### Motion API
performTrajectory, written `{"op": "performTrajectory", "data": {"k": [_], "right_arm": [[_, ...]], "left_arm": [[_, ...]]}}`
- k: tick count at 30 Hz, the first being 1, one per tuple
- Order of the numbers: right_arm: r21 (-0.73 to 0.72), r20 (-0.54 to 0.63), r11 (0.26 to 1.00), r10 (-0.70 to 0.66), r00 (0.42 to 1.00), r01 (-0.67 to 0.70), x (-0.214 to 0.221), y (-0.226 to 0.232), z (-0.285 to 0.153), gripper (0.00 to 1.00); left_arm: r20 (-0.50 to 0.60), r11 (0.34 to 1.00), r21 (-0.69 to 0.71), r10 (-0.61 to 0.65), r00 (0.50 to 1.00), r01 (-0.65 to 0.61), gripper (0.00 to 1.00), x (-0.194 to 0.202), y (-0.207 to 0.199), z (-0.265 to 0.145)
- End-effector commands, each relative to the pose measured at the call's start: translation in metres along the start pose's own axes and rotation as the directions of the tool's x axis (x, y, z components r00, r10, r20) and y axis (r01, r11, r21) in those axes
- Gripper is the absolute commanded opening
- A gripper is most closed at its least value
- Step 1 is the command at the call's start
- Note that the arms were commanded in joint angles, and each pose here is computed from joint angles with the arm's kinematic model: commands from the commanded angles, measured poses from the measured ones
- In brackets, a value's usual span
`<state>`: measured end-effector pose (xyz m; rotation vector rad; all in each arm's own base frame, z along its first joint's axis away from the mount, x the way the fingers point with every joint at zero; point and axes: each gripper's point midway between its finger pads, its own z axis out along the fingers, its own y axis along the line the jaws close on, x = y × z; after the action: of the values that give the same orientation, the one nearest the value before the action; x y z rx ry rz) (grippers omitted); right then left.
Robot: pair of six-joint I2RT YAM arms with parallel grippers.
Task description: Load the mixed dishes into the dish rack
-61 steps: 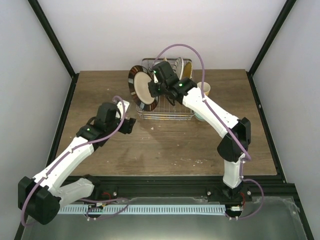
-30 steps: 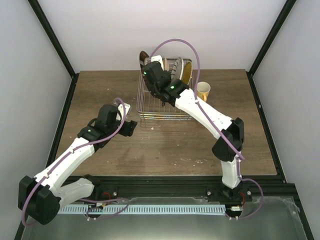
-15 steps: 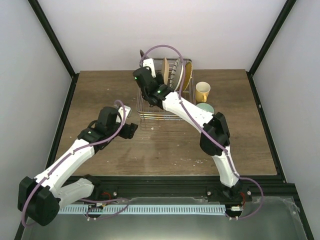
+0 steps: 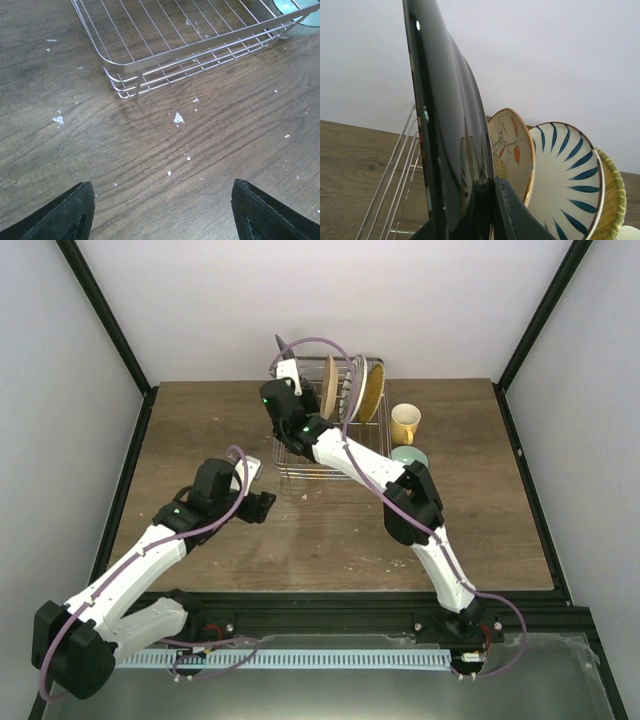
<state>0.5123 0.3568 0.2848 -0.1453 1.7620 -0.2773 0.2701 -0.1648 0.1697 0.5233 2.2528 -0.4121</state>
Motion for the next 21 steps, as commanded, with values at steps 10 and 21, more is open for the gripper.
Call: {"op": "performTrajectory", "data": {"k": [10,21], "right_arm": [[0.062,0.194,0.958,0.264,0.945,-0.281,-0.060,-0.013,0.001,0.01],[0.108,0.163,0.949,0.278,0.947,-0.297,-0.037,-0.013,0.017,0.01]], "left_arm": [[-0.018,0.999,0.043,0.020,1.000,-0.020,0.76,0.013,-0.016,0.003],[-0.043,0.998,0.052,0.025,0.999,-0.023,0.76,0.017,-0.020,0.006]]}}
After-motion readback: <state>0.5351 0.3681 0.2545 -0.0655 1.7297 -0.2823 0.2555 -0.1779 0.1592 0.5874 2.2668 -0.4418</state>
